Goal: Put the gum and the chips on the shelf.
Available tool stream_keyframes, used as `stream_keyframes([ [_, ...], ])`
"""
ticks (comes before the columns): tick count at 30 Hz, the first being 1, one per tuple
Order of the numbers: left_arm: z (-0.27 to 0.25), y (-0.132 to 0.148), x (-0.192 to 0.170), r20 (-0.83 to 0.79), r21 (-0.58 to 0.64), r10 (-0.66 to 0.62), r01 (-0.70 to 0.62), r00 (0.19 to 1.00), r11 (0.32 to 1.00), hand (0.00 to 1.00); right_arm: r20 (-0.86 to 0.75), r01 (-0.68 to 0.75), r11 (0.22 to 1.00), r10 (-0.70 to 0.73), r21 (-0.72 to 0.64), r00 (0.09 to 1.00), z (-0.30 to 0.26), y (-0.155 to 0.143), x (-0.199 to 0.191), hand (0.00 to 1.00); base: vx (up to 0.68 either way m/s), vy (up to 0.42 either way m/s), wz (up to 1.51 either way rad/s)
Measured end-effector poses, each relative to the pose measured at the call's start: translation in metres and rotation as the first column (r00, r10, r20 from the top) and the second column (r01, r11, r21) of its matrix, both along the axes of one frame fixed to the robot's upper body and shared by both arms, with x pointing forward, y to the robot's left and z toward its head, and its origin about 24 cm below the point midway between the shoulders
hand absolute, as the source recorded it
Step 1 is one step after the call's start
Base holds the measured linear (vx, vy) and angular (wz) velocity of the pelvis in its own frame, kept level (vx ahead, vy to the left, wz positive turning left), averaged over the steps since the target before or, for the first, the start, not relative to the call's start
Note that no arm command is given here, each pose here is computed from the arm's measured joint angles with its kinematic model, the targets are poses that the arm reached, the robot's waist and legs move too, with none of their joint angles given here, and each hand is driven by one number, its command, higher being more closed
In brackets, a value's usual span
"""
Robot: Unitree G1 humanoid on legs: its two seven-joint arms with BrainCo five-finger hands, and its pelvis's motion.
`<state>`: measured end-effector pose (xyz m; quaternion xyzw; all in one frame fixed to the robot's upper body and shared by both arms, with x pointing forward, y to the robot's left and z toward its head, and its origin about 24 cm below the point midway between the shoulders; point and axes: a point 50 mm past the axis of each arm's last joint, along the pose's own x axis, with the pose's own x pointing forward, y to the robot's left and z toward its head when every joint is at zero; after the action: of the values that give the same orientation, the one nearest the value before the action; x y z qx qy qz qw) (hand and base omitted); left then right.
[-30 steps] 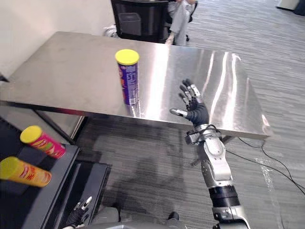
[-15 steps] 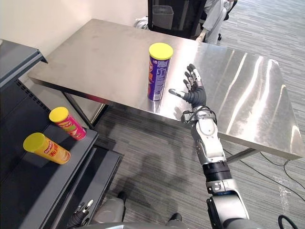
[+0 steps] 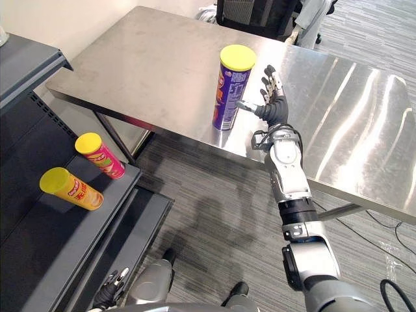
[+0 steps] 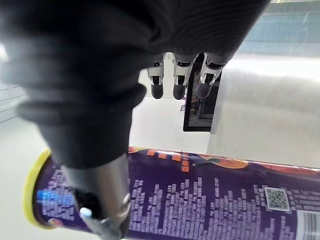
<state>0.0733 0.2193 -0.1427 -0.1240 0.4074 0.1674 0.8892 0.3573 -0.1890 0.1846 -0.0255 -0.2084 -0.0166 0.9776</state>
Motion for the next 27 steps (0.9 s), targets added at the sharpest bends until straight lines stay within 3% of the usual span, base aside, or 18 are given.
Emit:
stream_keyframes([
  [4,0.001,0.0,0.002,0.008,0.0,-0.001,0.001,1.0,1.0,0.0,-0.014,0.016,0.999,-0.016,-0.031,1.0,0.002,-0.009,0.003,0.0,-0.02,0.0,0.06],
  [23,0.001,0.0,0.003,0.012,-0.005,0.021,-0.021,1.0,1.0,0.0,-0.016,-0.104,0.987,0.103,-0.123,0.995,0.016,0.011,0.013,0.0,0.0,-0.002,0.02],
  [24,0.001,0.0,0.003,0.012,-0.005,0.021,-0.021,1.0,1.0,0.0,-0.02,-0.108,0.986,0.107,-0.126,0.994,0.015,0.012,0.013,1.0,-0.03,-0.003,-0.01],
  [27,0.001,0.0,0.004,0.008,0.02,-0.014,0.014,1.0,1.0,0.0,-0.026,-0.12,0.986,0.118,-0.118,0.993,0.013,0.015,0.013,1.0,-0.04,-0.011,0.02],
])
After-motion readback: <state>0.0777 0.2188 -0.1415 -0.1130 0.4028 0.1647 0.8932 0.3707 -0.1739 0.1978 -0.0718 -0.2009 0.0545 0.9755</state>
